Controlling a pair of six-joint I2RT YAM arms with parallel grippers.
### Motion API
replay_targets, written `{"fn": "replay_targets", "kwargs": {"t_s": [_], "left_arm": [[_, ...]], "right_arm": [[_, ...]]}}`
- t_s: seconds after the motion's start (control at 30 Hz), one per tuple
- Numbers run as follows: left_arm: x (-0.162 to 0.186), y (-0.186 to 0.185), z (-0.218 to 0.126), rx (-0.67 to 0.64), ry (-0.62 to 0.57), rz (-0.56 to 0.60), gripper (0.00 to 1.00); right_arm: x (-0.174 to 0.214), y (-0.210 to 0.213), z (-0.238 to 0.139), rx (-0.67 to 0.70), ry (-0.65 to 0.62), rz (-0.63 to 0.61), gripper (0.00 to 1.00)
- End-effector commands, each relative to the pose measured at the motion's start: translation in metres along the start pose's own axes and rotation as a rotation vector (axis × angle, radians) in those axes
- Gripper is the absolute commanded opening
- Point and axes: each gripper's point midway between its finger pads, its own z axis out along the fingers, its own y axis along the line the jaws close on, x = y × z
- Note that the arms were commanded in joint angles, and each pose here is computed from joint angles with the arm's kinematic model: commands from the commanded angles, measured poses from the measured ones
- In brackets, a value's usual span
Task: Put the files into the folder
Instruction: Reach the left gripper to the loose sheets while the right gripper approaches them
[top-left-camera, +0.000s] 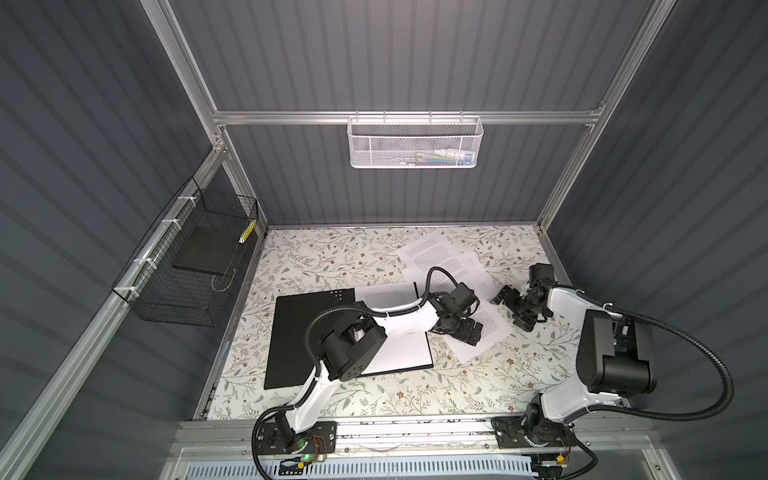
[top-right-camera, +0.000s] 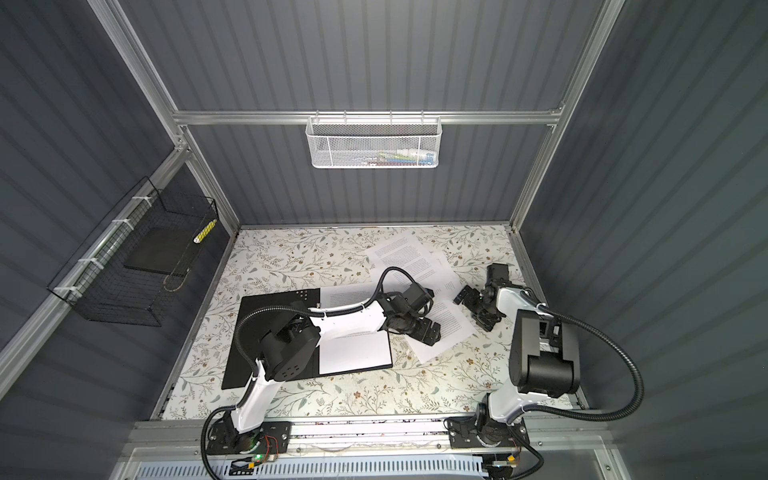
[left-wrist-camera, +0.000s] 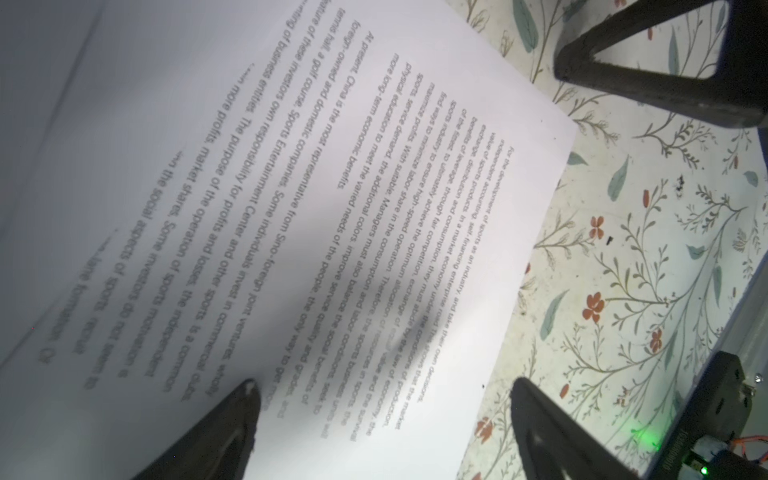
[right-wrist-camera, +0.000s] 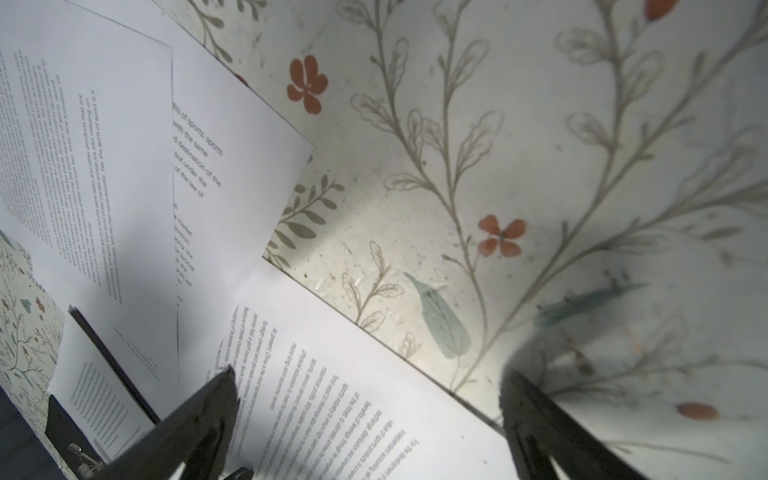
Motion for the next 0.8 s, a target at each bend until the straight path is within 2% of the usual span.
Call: {"fn": "replay_targets", "kwargs": {"t_s": [0.0, 0.33, 0.77], "left_arm": [[0.038, 0.031, 0.000, -0.109, 0.117, -0.006, 0.96], [0.065, 0.071, -0.011, -0.189, 0.175, -0.009, 0.96], [0.075, 0.081, -0.002, -0.201, 0.210, 0.006, 0.96]], "right_arm": [[0.000, 0.004, -0.003, -0.013, 0.022, -0.017, 0.99], [0.035, 0.016, -0.004, -0.138, 0.122, 0.004, 0.99], [0.078, 0.015, 0.004, -0.110, 0.198, -0.022, 0.99]]}}
